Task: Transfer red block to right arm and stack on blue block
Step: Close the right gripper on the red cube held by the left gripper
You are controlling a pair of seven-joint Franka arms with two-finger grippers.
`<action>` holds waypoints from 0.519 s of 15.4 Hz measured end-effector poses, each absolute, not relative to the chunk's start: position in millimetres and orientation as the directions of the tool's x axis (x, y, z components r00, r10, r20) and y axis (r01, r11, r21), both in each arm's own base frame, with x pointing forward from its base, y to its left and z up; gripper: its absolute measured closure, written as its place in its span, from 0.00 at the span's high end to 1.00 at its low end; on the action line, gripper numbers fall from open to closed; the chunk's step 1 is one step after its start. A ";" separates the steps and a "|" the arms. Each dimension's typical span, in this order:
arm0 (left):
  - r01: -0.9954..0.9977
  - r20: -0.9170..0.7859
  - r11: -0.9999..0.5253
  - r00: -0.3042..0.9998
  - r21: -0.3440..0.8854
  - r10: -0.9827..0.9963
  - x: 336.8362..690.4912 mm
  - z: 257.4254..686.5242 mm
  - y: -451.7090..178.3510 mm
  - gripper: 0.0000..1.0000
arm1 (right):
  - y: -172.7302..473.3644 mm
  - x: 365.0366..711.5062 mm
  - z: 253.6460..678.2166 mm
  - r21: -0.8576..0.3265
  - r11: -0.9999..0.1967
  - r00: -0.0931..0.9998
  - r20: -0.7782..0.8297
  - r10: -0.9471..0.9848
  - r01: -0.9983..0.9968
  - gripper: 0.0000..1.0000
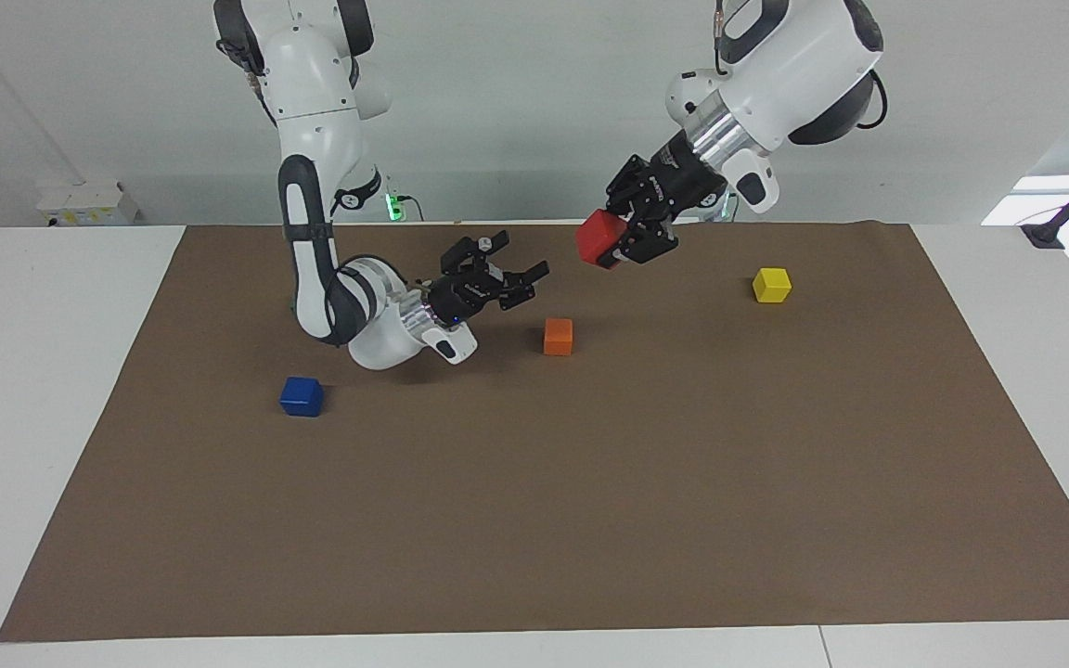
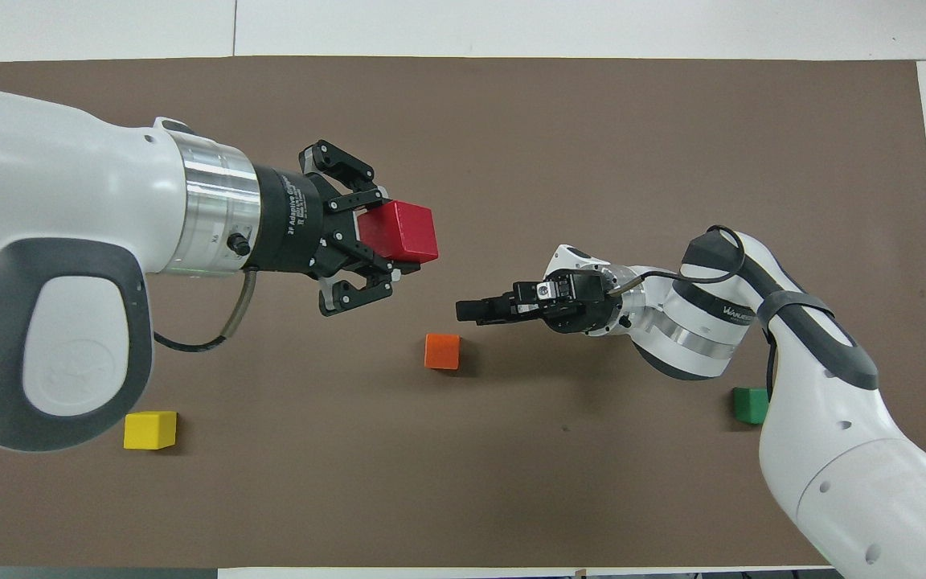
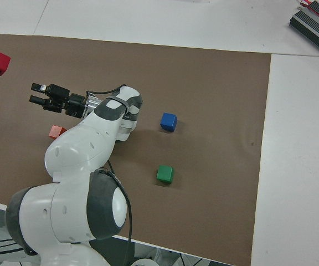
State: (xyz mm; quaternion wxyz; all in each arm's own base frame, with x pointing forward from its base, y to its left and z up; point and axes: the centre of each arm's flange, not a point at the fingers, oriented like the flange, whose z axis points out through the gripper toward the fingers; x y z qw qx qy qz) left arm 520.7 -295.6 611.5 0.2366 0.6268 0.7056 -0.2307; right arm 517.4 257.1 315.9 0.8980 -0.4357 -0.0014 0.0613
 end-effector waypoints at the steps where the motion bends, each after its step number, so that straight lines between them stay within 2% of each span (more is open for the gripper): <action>1: 0.990 -0.634 0.137 -0.130 -0.039 0.763 519.2 604.3 -301.6 0.54 | 257.9 517.4 314.4 -0.786 0.608 0.992 -0.058 0.112 -0.115 1.00; 4: 0.982 -0.652 0.166 -0.181 -0.085 0.736 510.9 583.2 -306.3 0.54 | 260.5 516.3 312.1 -0.788 0.604 0.991 -0.064 0.116 -0.122 1.00; 8: 0.983 -0.689 0.161 -0.178 -0.090 0.703 493.9 567.7 -310.4 0.54 | 262.0 515.6 312.0 -0.788 0.603 0.991 -0.065 0.118 -0.123 1.00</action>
